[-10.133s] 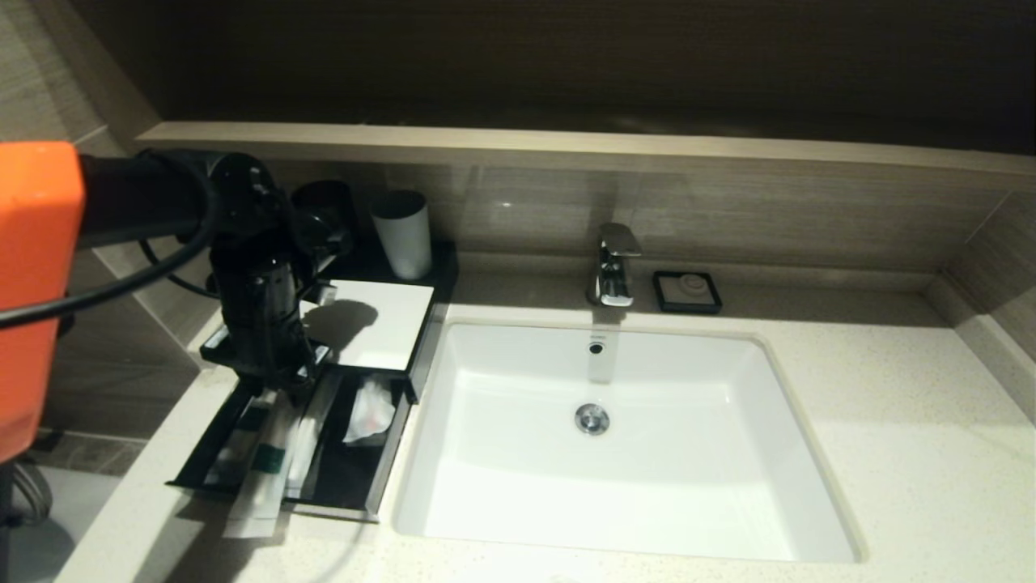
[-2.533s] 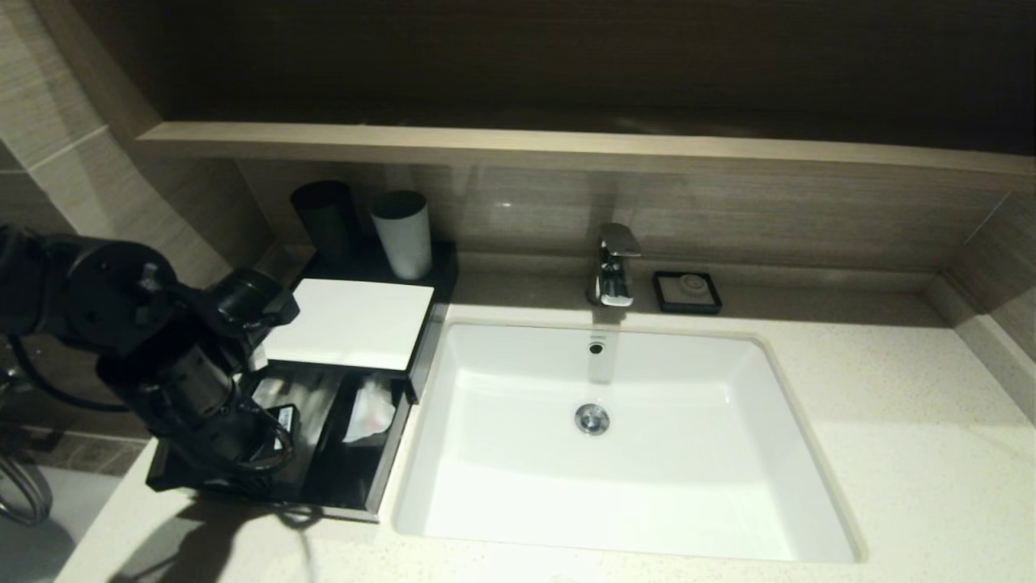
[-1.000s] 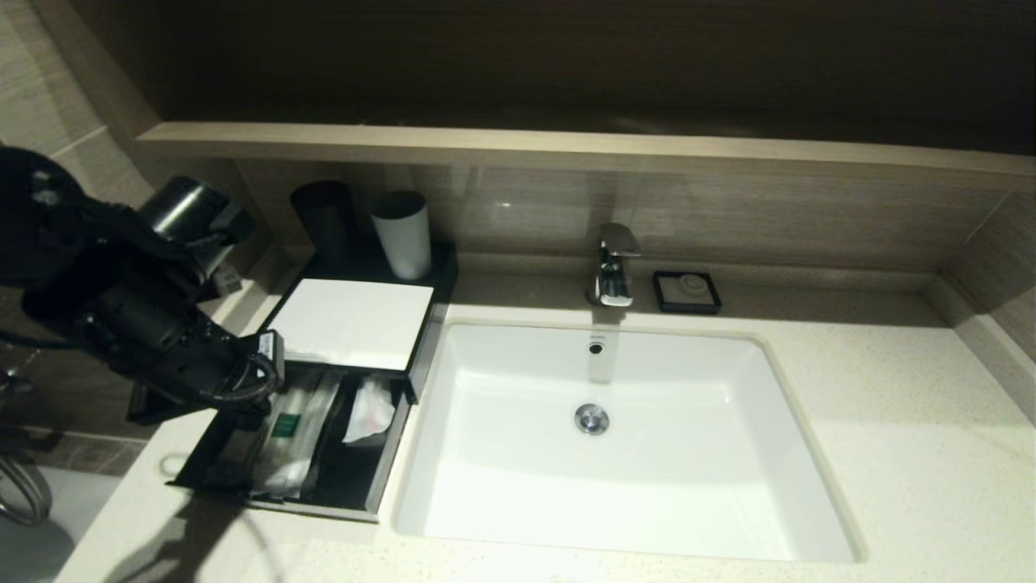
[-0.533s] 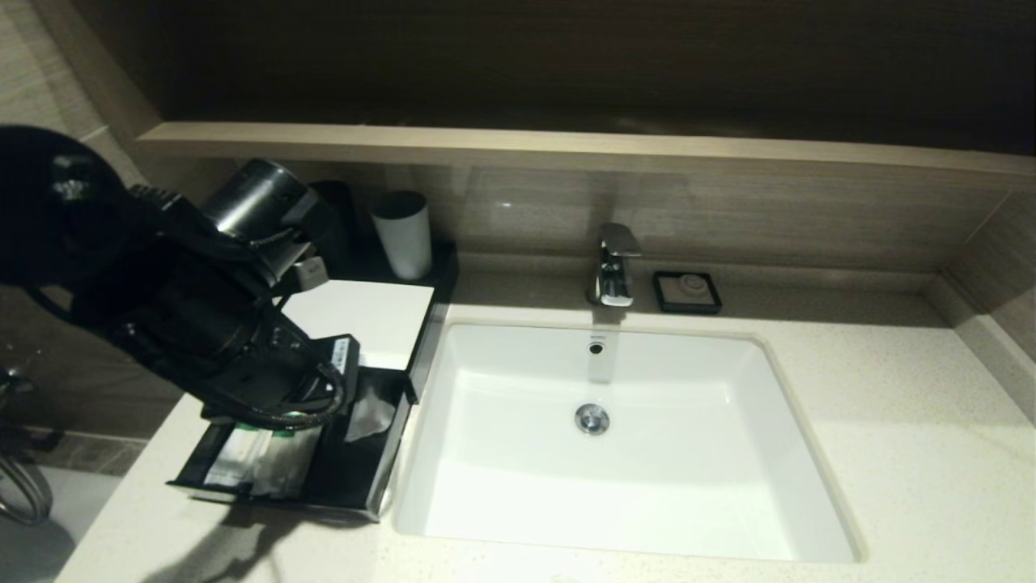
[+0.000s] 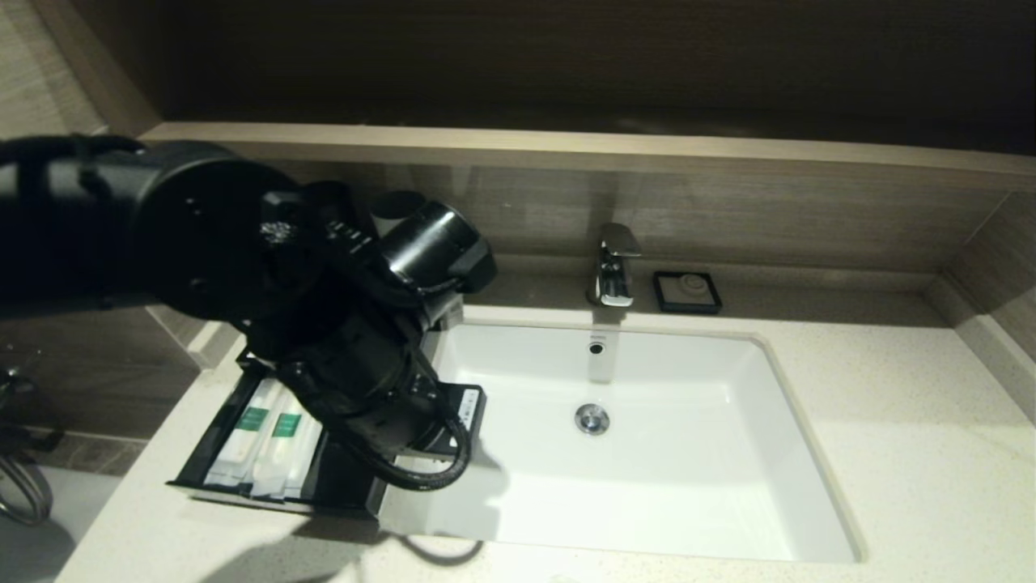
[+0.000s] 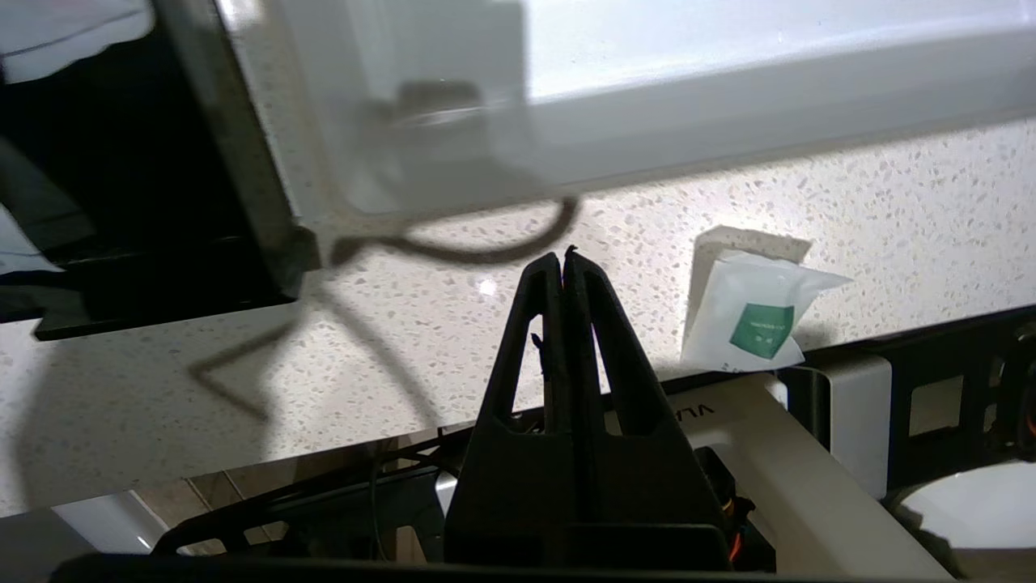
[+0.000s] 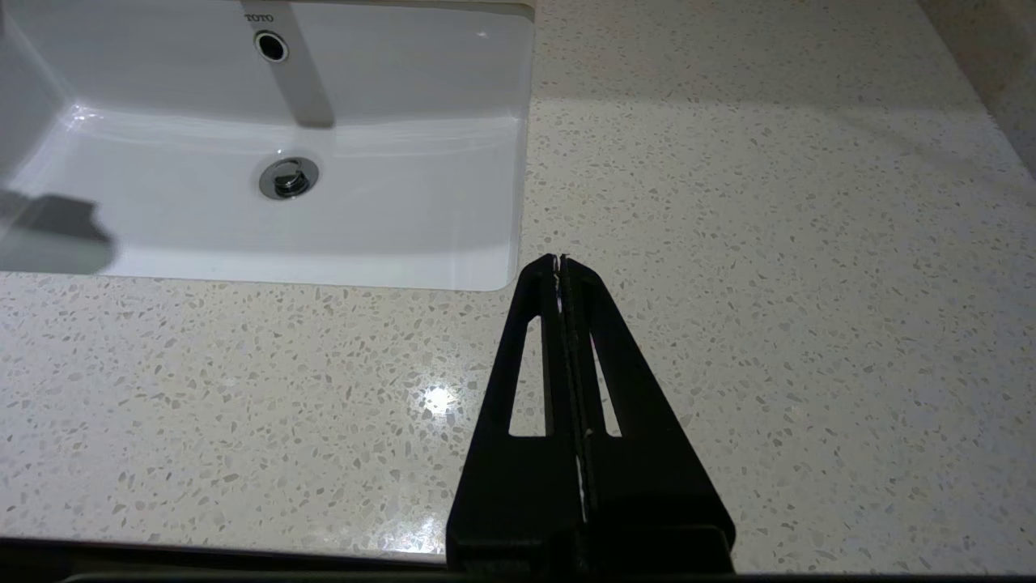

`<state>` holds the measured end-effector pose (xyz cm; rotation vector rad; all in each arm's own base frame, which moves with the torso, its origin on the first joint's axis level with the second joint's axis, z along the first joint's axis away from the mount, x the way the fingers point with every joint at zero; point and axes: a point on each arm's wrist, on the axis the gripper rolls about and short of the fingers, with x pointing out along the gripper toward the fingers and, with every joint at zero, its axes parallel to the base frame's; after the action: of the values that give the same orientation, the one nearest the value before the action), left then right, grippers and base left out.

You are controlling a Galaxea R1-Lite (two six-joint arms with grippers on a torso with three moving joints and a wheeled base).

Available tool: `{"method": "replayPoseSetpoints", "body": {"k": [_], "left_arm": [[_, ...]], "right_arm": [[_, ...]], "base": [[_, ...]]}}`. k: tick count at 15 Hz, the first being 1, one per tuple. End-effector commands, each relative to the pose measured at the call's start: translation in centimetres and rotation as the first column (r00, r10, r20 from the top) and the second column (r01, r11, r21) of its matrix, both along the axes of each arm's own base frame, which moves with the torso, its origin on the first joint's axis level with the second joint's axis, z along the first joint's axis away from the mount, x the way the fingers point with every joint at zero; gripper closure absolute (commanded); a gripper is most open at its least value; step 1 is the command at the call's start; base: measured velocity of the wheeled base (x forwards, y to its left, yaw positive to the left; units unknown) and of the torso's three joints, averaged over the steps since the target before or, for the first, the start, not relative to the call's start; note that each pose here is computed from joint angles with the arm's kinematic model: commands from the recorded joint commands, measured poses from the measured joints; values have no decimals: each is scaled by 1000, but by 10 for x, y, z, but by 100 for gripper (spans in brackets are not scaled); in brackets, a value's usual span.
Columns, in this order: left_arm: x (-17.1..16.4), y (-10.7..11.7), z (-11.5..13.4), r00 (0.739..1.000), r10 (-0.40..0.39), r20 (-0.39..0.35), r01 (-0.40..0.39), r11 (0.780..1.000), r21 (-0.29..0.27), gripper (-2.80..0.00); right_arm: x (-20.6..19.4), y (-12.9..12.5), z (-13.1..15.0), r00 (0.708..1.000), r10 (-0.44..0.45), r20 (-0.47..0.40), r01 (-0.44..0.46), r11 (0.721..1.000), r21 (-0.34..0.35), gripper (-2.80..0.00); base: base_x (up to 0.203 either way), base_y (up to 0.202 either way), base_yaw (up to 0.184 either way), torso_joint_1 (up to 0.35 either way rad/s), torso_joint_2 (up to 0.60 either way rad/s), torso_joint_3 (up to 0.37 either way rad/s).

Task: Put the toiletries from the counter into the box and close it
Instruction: Pick up the bathroom toiletry

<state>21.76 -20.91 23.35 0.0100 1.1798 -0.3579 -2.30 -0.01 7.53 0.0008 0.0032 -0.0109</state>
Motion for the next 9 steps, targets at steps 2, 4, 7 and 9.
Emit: {"method": "replayPoseSetpoints", "body": {"k": [2, 4, 7, 9], "left_arm": [[0, -40, -14, 996, -85, -42, 87, 995, 46, 0], [-5, -58, -18, 990, -125, -59, 129, 990, 62, 0], [-18, -73, -16, 984, -167, -54, 170, 984, 49, 0], [-27, -79, -13, 981, -187, -54, 189, 981, 42, 0]], "right_arm": [[0, 0, 0, 1000, 0, 0, 0, 1000, -1, 0], [0, 0, 0, 1000, 0, 0, 0, 1000, -1, 0], [0, 0, 0, 1000, 0, 0, 0, 1000, -1, 0], [0, 0, 0, 1000, 0, 0, 0, 1000, 0, 0]], "base": [[0, 0, 0, 0, 0, 0], [0, 0, 0, 0, 0, 0], [0, 0, 0, 0, 0, 0], [0, 0, 0, 0, 0, 0]]}}
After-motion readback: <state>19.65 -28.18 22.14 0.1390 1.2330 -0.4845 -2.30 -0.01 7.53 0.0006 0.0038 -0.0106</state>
